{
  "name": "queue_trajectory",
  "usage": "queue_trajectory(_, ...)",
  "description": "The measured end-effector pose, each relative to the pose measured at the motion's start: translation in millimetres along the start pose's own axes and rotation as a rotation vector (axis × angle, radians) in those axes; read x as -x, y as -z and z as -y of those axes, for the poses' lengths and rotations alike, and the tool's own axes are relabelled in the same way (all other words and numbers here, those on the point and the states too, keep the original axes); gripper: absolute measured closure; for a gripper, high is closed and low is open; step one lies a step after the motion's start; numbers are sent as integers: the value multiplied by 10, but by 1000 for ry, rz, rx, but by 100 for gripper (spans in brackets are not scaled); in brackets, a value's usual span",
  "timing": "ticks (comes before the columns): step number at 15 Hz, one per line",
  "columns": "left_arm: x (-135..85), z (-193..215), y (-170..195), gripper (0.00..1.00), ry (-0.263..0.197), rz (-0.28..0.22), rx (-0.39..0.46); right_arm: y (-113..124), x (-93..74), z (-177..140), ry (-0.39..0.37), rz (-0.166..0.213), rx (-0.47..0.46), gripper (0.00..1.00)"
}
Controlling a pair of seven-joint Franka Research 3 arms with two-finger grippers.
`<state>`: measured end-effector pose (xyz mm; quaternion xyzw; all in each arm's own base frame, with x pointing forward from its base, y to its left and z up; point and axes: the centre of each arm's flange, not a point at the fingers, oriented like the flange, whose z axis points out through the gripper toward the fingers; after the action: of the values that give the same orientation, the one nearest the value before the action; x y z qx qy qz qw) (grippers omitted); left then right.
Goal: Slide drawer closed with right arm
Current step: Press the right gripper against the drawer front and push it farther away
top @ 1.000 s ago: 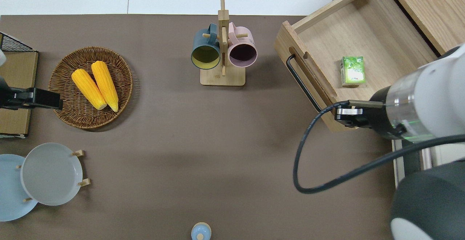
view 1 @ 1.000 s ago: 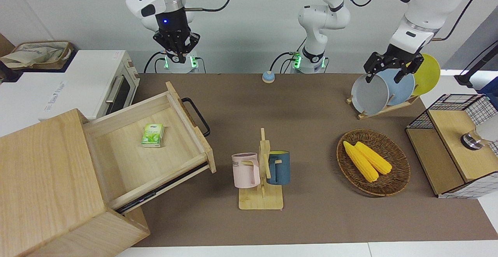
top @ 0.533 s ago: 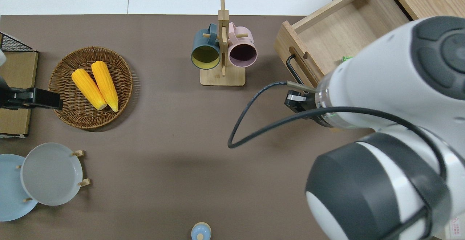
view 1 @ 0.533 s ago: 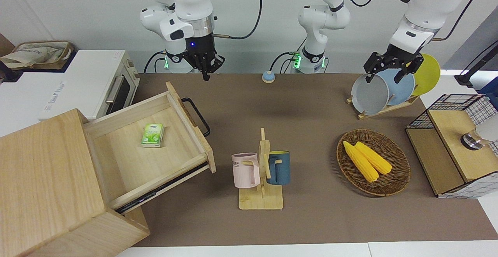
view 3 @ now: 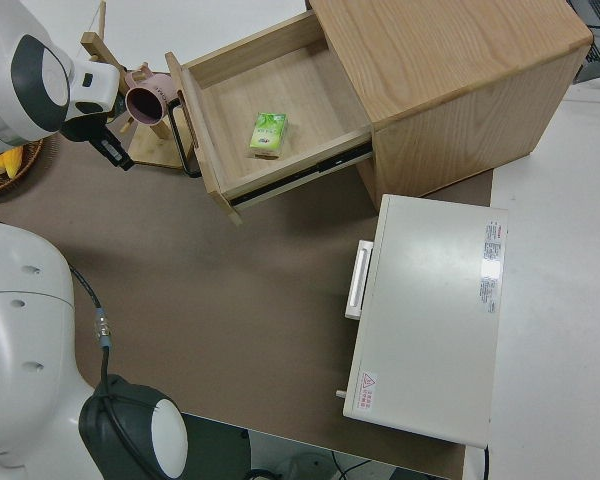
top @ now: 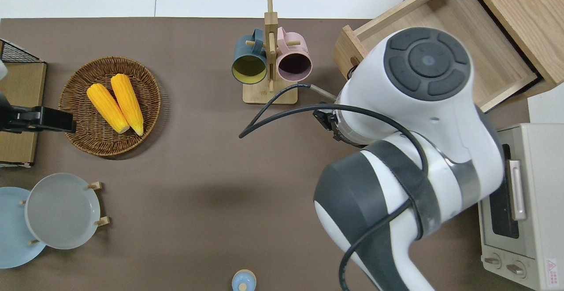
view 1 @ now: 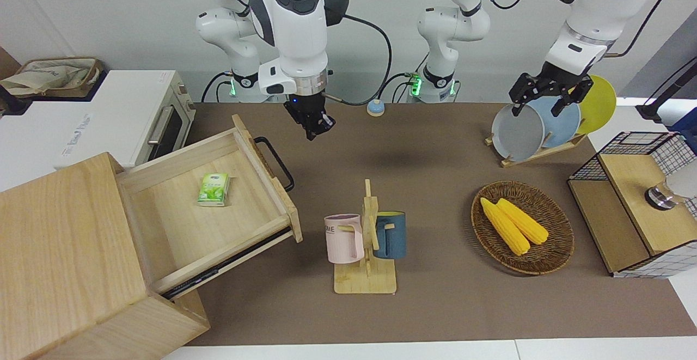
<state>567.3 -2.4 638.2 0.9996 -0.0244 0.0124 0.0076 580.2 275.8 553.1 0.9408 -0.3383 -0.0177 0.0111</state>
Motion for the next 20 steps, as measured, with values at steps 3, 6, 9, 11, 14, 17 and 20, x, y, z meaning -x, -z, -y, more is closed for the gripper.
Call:
queue_trajectory(3,0,0,0,0,0,0,0,-121,-82,39,-88,0,5,99)
queue_trajectory(6,0,0,0,0,0,0,0,-223,-198,82,-183,18,-21,99)
queue_trajectory(9,0,0,0,0,0,0,0,-323,-256,111,-243,30,-21,99)
queue_trajectory(11,0,0,0,1,0,0,0,-357,-274,126,-257,36,-25,99)
queue_trajectory(14,0,0,0,0,0,0,0,-419,-319,127,-266,40,-17,99)
queue_trajectory(17,0,0,0,0,0,0,0,-504,-432,99,-285,39,-4,99)
queue_trajectory(20,0,0,0,0,0,0,0,-557,-522,73,-297,40,1,99)
